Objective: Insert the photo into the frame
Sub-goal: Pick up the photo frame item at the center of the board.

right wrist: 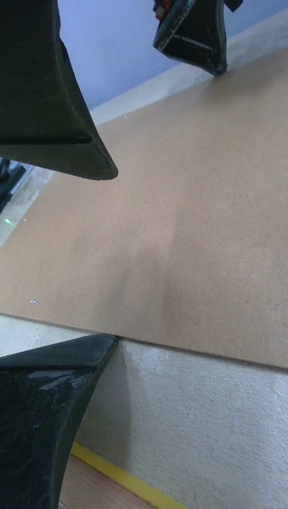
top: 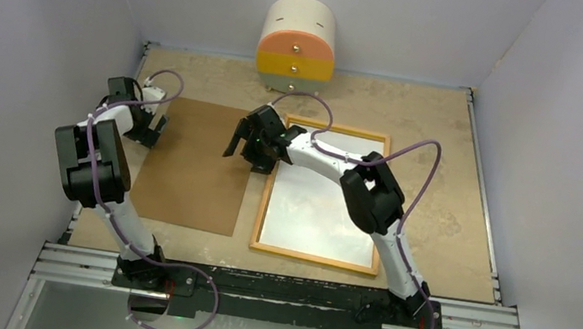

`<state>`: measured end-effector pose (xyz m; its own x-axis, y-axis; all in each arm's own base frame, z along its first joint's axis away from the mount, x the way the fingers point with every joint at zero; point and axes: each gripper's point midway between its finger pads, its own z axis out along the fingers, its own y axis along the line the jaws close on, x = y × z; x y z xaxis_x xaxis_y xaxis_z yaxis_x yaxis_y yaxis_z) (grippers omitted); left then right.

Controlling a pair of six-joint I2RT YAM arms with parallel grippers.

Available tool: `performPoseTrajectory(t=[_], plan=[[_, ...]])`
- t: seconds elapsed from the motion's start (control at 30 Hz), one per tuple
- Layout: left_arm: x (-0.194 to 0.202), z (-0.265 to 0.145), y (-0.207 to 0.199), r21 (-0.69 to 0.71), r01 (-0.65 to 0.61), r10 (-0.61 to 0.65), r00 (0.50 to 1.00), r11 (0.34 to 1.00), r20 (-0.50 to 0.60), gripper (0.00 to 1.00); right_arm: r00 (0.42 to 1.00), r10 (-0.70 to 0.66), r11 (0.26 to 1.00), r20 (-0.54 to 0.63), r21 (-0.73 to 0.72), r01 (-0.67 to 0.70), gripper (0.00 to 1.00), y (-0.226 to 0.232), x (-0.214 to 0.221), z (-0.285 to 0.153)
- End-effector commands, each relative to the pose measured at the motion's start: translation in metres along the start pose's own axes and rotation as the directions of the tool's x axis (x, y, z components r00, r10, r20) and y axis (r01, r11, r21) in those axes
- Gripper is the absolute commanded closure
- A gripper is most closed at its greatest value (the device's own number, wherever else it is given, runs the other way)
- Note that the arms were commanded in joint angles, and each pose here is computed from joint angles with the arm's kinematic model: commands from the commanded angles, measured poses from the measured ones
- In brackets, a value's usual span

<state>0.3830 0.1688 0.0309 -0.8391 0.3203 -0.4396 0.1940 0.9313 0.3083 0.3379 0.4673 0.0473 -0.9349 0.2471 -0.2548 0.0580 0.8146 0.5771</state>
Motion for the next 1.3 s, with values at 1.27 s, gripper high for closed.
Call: performPoseTrajectory(t=[1.27], plan=[[-0.003, -0.023, -0.098, 0.304, -0.077, 0.074, 0.997, 0.950, 0.021, 0.00, 0.995, 0.097, 0.845, 0.017, -0.529, -0.073, 0.29, 0.092, -0.014, -0.154]])
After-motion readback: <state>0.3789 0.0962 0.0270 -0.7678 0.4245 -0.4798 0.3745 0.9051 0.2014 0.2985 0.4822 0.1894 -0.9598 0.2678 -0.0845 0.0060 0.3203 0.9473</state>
